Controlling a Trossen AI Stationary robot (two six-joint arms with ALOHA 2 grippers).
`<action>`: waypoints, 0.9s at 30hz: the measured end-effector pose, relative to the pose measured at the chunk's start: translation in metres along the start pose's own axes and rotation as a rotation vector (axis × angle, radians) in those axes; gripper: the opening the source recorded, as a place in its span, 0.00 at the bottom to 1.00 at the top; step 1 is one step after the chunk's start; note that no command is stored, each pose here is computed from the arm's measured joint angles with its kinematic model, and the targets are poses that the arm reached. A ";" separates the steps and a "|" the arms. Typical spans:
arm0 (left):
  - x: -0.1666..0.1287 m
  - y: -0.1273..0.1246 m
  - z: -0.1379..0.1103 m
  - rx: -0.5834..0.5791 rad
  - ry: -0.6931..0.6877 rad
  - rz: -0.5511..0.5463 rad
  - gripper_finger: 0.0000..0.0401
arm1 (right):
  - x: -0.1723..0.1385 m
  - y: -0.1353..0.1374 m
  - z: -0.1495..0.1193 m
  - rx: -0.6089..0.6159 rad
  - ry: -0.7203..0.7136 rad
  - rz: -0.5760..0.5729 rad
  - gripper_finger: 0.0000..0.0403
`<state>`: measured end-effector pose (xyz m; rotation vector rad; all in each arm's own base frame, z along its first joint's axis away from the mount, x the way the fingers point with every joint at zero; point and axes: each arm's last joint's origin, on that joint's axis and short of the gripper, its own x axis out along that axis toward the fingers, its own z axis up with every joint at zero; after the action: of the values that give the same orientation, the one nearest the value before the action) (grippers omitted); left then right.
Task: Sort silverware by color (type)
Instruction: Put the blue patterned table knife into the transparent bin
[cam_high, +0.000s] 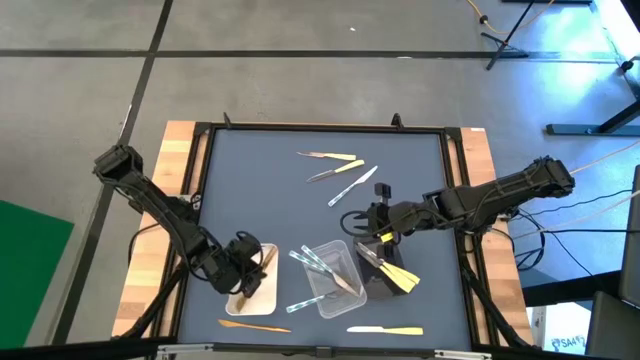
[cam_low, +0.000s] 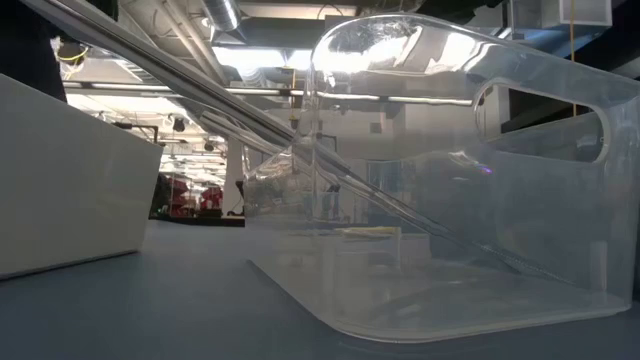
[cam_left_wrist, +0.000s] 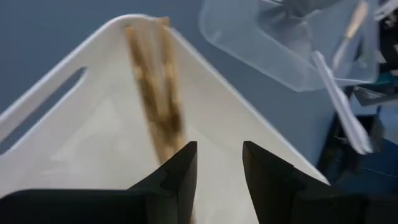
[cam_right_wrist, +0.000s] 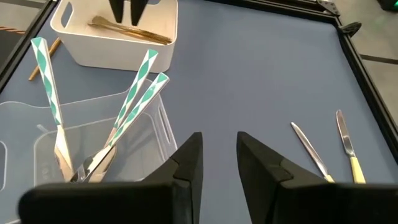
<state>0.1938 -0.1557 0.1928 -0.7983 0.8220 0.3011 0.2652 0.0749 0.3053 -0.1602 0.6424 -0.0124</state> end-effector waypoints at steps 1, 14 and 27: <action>-0.001 -0.002 0.001 0.007 0.000 -0.008 0.30 | 0.000 0.000 0.000 0.000 0.000 0.000 0.21; -0.011 -0.023 0.009 -0.013 -0.019 -0.075 0.30 | 0.000 -0.002 0.000 -0.021 -0.002 -0.052 0.39; -0.011 -0.022 0.012 0.003 -0.125 -0.053 0.30 | 0.009 -0.040 0.000 -0.076 0.022 -0.098 0.52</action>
<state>0.2046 -0.1613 0.2179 -0.7889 0.6829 0.2988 0.2740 0.0350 0.3058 -0.2654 0.6572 -0.0845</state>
